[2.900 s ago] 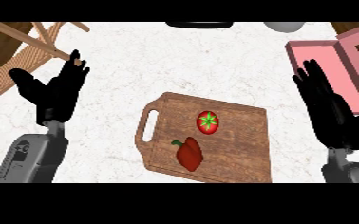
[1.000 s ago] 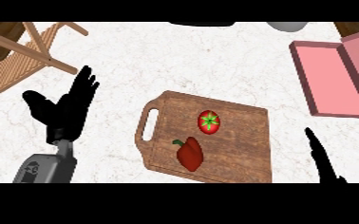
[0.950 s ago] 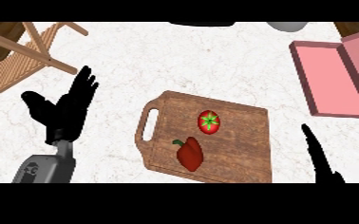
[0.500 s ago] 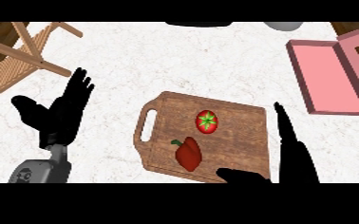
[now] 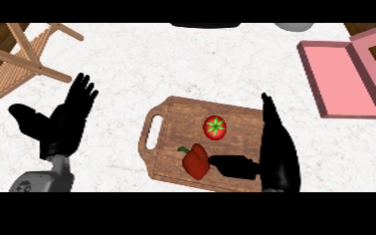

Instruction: Pick the tomato from the cutting board and place it in the cardboard box

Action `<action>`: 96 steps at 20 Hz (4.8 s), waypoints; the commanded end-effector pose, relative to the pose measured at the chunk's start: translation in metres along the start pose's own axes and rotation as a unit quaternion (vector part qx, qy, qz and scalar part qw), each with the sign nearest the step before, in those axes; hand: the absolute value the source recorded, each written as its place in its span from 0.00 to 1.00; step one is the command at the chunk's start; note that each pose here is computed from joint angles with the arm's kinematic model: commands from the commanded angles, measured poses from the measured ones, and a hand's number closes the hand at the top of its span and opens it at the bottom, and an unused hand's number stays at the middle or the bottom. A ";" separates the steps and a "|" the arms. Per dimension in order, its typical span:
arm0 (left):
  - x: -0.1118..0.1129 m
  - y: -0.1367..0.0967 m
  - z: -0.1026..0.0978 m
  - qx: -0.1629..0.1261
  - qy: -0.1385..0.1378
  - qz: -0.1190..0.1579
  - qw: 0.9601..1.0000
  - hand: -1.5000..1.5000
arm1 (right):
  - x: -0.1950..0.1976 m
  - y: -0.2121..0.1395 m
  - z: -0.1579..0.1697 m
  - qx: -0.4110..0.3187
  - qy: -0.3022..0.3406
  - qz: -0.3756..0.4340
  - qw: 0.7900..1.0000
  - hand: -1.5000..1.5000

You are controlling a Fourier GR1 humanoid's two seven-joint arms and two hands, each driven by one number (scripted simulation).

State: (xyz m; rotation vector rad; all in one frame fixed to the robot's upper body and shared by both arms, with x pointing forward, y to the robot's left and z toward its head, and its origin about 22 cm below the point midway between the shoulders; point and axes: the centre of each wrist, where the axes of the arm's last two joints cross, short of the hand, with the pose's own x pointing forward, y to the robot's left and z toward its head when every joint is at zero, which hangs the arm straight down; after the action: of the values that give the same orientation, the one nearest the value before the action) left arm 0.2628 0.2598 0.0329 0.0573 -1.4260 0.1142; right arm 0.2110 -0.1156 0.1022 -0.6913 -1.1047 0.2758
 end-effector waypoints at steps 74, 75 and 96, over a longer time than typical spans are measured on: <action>0.021 -0.014 -0.010 -0.022 -0.063 -0.008 0.998 0.50 | 0.093 0.095 -0.111 0.019 -0.208 0.330 0.921 1.00; 0.027 -0.017 -0.003 -0.008 -0.056 0.003 0.998 0.50 | 0.102 0.089 -0.111 0.017 -0.221 0.338 0.915 1.00; 0.033 0.004 0.007 -0.005 -0.061 -0.001 0.998 0.50 | 0.185 -0.009 -0.120 -0.245 -0.189 0.176 0.934 1.00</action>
State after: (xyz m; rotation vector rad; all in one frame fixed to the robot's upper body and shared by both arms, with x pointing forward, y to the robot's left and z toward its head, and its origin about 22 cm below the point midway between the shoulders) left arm 0.2606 0.2595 0.0571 0.0662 -1.5455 0.1056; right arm 0.3856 -0.0355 0.2008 -1.2529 -1.4721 0.5907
